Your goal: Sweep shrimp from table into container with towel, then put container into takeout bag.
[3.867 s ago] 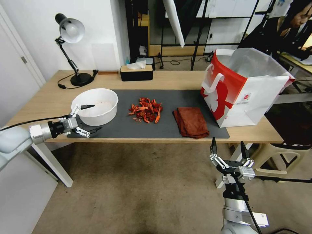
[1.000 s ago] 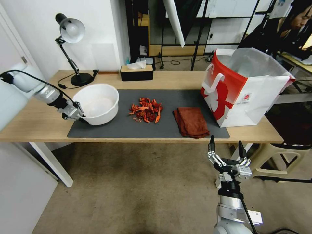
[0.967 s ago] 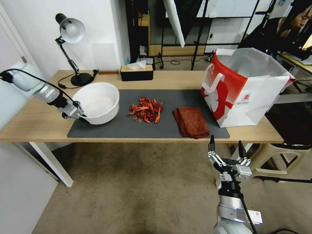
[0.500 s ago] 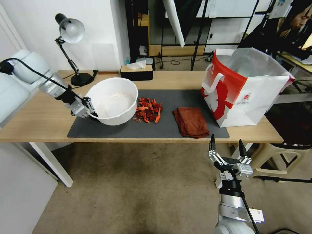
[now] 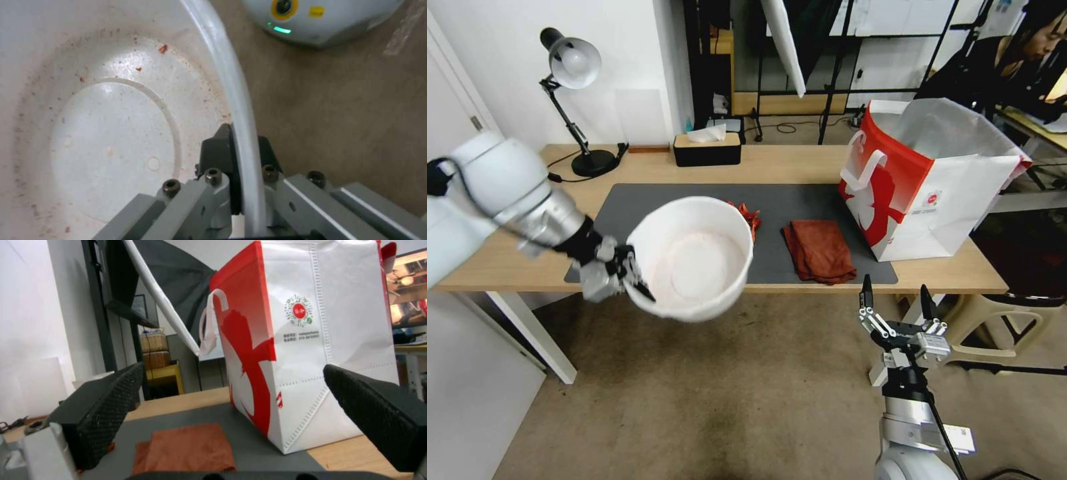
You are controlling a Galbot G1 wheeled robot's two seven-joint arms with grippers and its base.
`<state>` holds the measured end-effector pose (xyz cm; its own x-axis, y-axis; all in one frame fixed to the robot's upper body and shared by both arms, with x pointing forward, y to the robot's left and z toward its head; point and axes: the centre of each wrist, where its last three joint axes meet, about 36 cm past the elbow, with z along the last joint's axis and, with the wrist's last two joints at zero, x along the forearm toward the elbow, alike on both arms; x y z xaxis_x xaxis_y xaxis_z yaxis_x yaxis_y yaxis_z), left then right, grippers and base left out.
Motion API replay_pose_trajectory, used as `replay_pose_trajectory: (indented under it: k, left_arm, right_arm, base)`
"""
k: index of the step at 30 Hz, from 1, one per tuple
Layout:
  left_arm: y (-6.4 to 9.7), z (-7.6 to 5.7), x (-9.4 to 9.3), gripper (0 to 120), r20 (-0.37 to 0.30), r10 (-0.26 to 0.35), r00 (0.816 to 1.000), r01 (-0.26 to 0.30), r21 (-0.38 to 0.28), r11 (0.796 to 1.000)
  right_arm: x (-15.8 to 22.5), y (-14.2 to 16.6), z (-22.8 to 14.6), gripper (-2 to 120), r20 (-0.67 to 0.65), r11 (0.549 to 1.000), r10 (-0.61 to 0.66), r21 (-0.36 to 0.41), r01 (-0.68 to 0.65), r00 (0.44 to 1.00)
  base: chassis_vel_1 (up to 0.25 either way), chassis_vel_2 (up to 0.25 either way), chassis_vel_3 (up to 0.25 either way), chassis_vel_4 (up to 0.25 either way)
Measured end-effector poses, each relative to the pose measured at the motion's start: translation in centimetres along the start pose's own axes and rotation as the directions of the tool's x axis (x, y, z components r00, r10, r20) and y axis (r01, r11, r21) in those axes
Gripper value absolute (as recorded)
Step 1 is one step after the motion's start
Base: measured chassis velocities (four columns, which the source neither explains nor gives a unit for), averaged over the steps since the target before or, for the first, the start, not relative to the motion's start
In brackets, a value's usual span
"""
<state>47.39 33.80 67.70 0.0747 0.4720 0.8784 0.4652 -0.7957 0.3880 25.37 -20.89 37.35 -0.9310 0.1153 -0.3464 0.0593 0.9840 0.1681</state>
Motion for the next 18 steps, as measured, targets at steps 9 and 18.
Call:
replay_pose_trajectory:
  k: [9, 18]
  left_arm:
    - [-2.0, -1.5, -2.6, 0, 0.026, 0.062, 0.998, -0.062, -0.002, 0.998]
    - [-1.7, -1.6, -5.8, 0, 0.020, 0.095, 0.995, -0.094, -0.061, 0.994]
  right_arm:
    - [-0.5, 0.1, 0.3, 100, -0.003, 1.000, -0.002, -0.001, 0.002, 1.000]
    - [-1.4, 0.0, 0.2, 100, -0.001, 1.000, 0.007, 0.004, -0.007, 1.000]
  base:
    - [0.000, 0.000, 0.000, 0.000]
    - [0.000, 0.000, 0.000, 0.000]
